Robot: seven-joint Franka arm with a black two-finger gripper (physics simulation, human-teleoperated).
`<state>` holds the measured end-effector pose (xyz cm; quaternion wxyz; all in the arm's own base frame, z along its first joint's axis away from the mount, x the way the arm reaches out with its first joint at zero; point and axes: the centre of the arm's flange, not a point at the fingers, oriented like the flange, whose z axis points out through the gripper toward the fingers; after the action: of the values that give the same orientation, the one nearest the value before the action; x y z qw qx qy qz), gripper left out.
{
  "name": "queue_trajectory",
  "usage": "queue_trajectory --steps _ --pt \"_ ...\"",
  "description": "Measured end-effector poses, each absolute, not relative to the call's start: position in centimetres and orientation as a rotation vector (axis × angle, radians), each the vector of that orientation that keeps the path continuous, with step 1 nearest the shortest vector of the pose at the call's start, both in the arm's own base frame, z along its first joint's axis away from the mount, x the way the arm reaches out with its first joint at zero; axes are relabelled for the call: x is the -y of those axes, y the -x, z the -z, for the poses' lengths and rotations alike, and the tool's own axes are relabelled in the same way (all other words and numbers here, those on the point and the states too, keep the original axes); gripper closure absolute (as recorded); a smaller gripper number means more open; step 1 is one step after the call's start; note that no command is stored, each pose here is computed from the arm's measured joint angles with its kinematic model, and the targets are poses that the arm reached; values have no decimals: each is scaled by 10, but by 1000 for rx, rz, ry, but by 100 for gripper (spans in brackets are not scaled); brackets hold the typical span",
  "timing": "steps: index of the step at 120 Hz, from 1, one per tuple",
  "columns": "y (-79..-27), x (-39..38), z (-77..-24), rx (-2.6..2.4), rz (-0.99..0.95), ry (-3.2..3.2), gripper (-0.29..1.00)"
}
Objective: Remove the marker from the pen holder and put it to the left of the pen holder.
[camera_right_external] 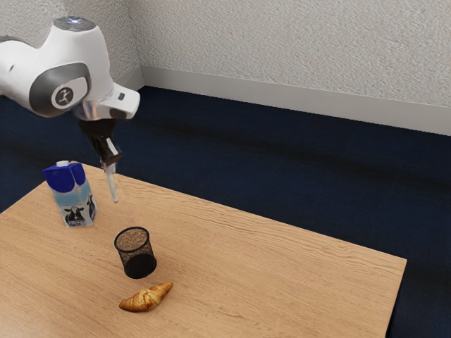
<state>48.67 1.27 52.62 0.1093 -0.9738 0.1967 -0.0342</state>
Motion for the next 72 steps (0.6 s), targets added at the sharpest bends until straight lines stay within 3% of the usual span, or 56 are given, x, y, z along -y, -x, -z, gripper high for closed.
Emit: queue_trajectory --steps 22,49,72 --pt "-522 -83 -457 -259 -513 2962 78" --pt "-536 -107 -357 -23 -1183 2810 79" --pt "-539 -114 -305 66 -1460 2674 79"
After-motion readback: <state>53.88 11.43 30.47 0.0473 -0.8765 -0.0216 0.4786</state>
